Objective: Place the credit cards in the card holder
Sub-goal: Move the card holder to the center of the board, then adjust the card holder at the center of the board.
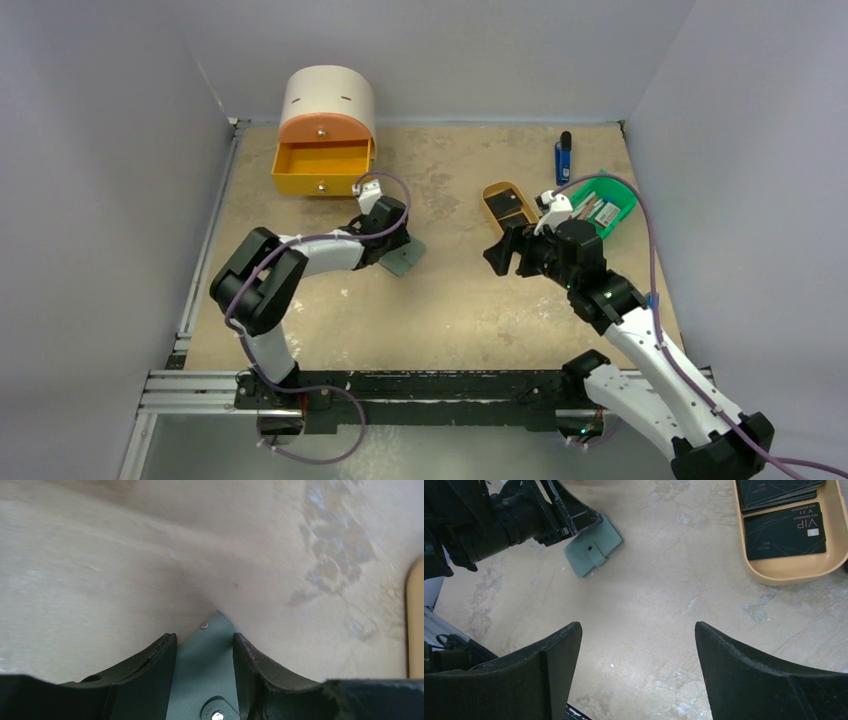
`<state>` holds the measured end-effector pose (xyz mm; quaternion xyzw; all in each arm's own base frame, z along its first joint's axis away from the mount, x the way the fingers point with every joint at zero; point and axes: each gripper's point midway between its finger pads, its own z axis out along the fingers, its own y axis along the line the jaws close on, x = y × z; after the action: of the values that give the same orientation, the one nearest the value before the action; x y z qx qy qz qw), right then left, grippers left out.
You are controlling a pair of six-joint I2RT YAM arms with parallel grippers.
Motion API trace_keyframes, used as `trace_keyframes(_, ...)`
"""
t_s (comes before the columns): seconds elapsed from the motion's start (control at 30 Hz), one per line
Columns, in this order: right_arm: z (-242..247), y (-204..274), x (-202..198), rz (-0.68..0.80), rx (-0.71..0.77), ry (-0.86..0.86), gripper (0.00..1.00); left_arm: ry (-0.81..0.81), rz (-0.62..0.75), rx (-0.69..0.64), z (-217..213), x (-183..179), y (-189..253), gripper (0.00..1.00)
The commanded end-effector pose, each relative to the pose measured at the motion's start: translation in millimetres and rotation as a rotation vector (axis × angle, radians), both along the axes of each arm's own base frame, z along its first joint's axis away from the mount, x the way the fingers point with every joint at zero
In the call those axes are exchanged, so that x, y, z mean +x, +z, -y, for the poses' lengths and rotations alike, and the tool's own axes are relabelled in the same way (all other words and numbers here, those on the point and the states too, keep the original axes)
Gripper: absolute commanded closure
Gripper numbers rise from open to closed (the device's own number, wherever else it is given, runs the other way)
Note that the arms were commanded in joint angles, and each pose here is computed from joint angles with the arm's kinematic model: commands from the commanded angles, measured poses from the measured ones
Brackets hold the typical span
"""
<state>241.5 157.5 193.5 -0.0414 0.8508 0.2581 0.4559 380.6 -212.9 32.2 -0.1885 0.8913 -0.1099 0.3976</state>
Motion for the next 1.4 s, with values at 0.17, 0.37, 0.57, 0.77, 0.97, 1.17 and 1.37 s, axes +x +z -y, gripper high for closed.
trace_keyframes(0.17, 9.3, 11.5, 4.4, 0.041, -0.027, -0.042, 0.15, -0.403, 0.030, -0.045, 97.0, -41.8, 18.1, 0.58)
trace_keyframes(0.37, 6.0, 6.9, 3.7, 0.019, -0.003, -0.044, 0.14, -0.475, 0.119, -0.147, 103.1, -59.4, 79.3, 0.53)
trace_keyframes(0.57, -14.1, 2.3, 29.9, 0.000, -0.006, -0.005, 0.17, -0.321, 0.216, -0.126, 45.1, -79.5, 152.6, 0.37)
trace_keyframes(0.77, -50.6, -4.2, 78.3, 0.008, 0.027, 0.052, 0.34, -0.294, 0.137, -0.224, 27.3, -139.6, 108.2, 0.57)
trace_keyframes(0.97, -88.3, -48.6, 115.8, -0.082, 0.024, 0.112, 0.60, -0.343, 0.081, -0.233, 39.8, -174.6, 58.6, 0.88)
trace_keyframes(1.17, -118.0, -78.5, 143.1, -0.130, 0.009, 0.134, 0.71, -0.421, 0.065, -0.200, 61.3, -188.2, 43.9, 1.00)
trace_keyframes(1.37, -141.4, -115.0, 155.6, -0.211, -0.031, 0.188, 0.85, -0.498, 0.021, -0.214, 79.5, -195.3, 24.6, 1.00)
